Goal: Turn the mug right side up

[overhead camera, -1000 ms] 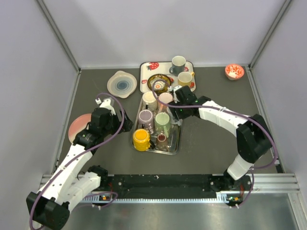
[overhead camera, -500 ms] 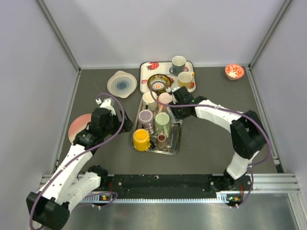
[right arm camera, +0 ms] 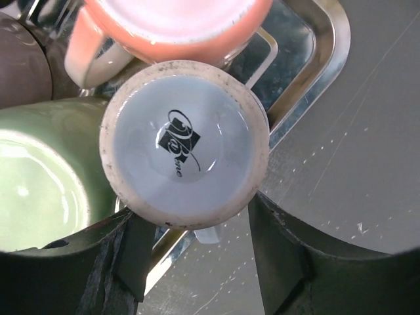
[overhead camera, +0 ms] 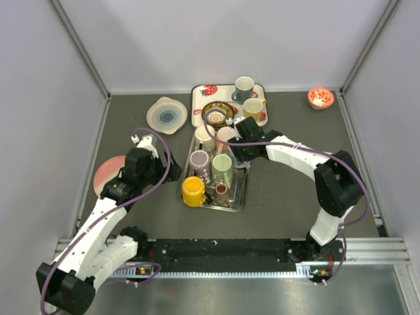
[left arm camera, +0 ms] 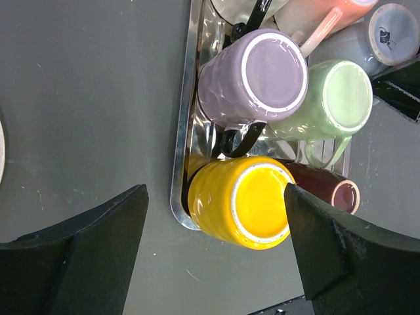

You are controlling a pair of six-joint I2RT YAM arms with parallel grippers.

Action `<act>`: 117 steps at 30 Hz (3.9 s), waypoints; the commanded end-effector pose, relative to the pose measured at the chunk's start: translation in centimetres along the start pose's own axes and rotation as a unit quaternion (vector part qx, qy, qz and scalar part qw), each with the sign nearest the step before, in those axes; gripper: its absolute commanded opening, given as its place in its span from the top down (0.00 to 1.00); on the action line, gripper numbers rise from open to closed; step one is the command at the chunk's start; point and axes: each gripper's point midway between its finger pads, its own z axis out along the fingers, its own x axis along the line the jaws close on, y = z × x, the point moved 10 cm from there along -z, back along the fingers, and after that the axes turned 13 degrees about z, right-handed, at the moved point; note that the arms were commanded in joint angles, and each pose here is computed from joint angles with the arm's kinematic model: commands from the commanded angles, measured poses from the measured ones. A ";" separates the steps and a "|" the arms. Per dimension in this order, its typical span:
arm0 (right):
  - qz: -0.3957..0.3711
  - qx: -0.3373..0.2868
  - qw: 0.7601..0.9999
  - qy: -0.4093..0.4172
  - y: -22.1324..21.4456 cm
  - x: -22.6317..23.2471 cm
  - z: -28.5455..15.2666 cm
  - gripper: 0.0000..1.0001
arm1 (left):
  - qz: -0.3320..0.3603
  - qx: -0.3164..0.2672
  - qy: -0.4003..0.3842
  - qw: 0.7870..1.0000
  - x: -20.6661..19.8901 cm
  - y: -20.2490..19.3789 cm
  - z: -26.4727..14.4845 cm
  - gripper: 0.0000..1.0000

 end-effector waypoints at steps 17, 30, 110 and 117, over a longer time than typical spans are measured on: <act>-0.023 -0.017 0.999 0.047 1.6 1.5 0.2 0.71 | 0.006 0.002 -0.010 1.000 -0.1 -0.3 0.1 0.11; -0.008 -0.002 1.000 0.025 1.5 1.8 -0.4 1.00 | 0.005 -0.003 -0.013 1.000 -0.1 -0.2 -0.2 0.11; 0.290 -0.309 0.670 0.609 -1.8 2.2 -22.6 1.00 | -0.071 -0.232 -0.514 0.823 -16.6 6.6 -2.2 0.24; 0.288 -0.298 0.677 0.608 -2.1 2.6 -22.2 1.00 | -0.108 -0.236 -0.533 0.805 -17.8 7.6 -1.2 0.39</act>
